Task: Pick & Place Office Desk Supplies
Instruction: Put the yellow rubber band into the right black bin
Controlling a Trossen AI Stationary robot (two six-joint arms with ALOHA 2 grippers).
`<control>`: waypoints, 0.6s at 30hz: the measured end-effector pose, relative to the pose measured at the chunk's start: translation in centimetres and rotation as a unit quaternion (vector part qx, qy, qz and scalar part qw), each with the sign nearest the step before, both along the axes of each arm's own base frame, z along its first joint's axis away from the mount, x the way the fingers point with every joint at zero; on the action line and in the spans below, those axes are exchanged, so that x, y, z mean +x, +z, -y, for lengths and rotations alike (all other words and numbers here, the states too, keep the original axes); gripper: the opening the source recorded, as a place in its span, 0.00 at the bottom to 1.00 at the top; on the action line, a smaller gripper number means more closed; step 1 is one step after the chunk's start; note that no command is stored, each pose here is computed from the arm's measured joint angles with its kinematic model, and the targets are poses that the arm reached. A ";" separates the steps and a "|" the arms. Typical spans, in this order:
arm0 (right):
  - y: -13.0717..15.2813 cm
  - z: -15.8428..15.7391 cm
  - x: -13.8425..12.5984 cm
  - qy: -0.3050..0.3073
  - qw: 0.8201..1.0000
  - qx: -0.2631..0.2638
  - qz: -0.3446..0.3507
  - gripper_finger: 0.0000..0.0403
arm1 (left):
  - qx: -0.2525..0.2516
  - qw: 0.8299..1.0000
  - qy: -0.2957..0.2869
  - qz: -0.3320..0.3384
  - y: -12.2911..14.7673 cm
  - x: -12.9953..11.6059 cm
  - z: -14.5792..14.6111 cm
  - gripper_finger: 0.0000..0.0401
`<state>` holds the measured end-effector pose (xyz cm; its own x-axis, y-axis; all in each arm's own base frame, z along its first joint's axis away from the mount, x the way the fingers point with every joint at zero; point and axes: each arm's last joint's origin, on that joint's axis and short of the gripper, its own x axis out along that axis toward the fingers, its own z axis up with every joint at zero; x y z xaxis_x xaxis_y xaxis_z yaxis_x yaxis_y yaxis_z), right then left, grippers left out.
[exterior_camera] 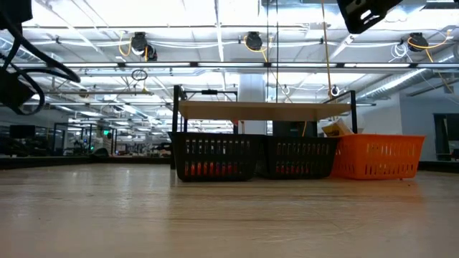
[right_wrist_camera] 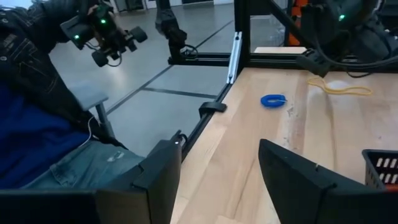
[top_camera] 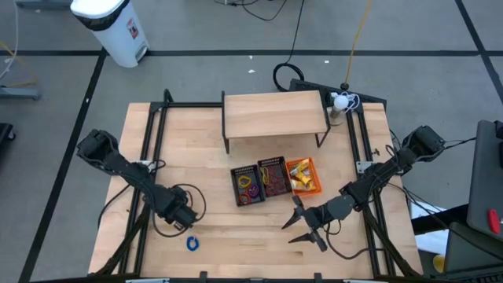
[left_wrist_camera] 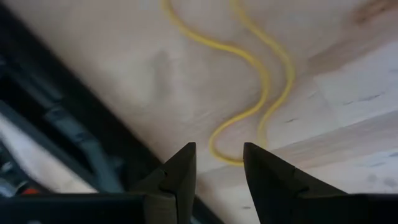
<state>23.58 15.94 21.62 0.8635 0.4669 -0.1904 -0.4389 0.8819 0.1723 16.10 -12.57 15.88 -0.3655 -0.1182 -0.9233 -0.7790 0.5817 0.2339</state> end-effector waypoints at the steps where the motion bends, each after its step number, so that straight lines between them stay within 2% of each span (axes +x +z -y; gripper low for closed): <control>1: 0.0 0.0 0.0 0.000 1.000 0.000 0.000 0.51 | -0.004 1.000 -0.001 0.006 -0.2 0.0 0.1 0.33; 6: 0.0 -0.1 -0.1 0.003 1.000 0.000 0.000 0.51 | -0.030 0.997 -0.031 0.063 -0.5 0.6 0.9 0.33; 10: 0.0 -0.1 -0.1 0.003 1.000 0.000 0.000 0.51 | -0.028 0.992 -0.052 0.116 -0.6 1.2 1.3 0.33; 18: 0.0 -0.1 -0.1 0.003 1.000 0.000 0.000 0.52 | -0.018 0.990 -0.066 0.125 -0.6 1.1 1.5 0.33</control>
<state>23.49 16.07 21.62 0.8607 0.4719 -0.1911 -0.4439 0.8794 0.1723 17.16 -14.10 15.25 -0.1408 -0.1198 -0.9828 -0.7268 0.6865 0.0204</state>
